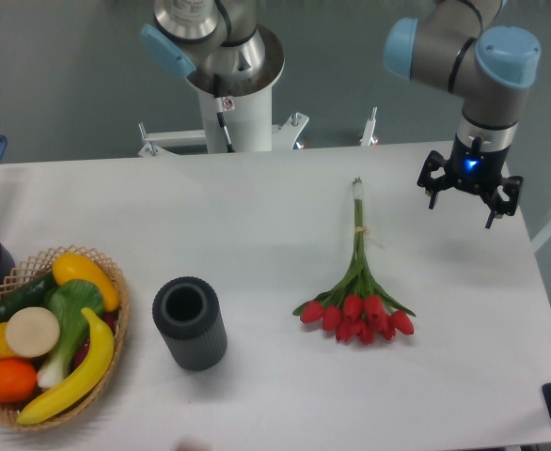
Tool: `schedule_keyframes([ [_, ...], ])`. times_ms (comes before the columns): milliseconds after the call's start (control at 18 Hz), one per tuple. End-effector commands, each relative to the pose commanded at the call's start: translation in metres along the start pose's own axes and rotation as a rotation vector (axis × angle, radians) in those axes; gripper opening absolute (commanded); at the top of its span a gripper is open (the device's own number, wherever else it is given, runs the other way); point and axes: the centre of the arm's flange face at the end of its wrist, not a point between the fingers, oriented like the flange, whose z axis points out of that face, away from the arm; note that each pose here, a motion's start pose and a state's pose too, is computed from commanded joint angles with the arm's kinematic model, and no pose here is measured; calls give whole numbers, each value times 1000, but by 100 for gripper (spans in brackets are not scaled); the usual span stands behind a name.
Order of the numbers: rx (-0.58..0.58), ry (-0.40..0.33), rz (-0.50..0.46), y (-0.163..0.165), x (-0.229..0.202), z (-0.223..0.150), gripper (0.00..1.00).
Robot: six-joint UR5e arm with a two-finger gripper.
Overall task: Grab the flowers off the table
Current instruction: 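Move the open gripper over the stem ends of the red tulip bouquet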
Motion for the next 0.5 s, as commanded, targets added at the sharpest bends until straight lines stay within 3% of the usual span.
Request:
schedule_keyframes([
  [500, 64, 42, -37, -11, 10, 14, 100],
])
